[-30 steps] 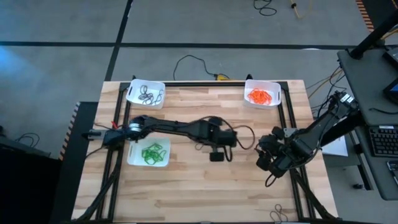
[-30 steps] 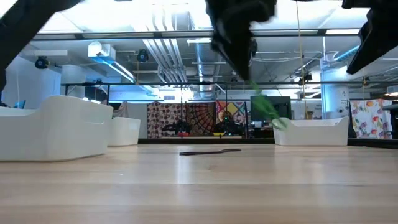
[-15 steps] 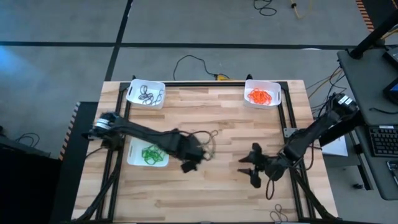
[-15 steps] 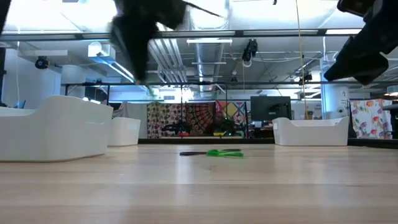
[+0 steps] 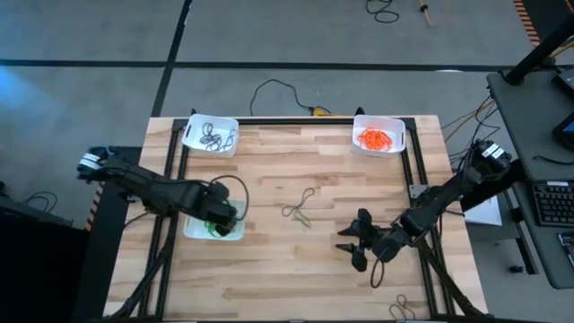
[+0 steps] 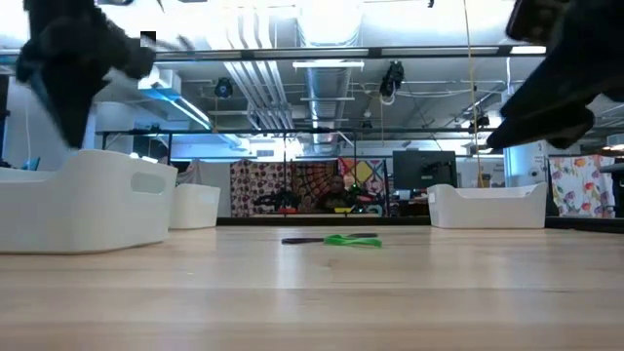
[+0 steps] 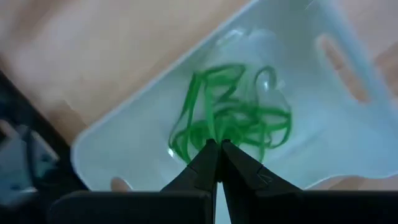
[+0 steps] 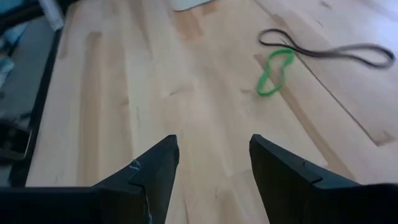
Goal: Sort rubber bands into baskets
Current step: Put the green rubber band into the bottom white bin
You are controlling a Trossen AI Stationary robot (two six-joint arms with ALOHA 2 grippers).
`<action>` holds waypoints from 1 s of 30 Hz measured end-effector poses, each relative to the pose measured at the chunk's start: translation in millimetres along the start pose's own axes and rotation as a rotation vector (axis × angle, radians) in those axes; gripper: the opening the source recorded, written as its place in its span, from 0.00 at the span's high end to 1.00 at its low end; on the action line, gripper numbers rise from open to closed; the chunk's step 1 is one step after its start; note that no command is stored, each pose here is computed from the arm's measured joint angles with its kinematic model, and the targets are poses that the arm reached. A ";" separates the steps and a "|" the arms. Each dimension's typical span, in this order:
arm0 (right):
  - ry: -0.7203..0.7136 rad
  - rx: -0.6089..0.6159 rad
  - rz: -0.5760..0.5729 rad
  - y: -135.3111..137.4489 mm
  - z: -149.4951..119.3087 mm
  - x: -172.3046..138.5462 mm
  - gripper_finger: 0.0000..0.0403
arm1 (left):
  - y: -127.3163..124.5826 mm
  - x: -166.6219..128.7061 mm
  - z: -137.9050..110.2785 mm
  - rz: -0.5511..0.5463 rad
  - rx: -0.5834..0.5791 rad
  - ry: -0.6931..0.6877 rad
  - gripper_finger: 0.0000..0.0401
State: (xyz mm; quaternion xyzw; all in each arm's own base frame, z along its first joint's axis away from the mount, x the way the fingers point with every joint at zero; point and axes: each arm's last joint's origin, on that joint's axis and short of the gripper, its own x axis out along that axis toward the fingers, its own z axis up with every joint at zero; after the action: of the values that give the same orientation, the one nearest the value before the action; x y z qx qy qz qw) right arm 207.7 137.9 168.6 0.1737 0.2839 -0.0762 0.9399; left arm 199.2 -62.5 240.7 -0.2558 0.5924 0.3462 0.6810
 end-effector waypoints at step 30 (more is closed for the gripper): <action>0.011 -0.001 -0.116 5.6 94.0 5.7 0.52 | 4.4 -62.1 -4.6 -0.223 0.101 -0.343 0.36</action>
State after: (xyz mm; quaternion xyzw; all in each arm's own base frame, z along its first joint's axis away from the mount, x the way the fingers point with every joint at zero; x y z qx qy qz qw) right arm 261.5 108.1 240.3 0.1570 0.2988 -0.1295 0.9324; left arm 189.3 -73.6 301.3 -0.2227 0.4523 0.2773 0.8179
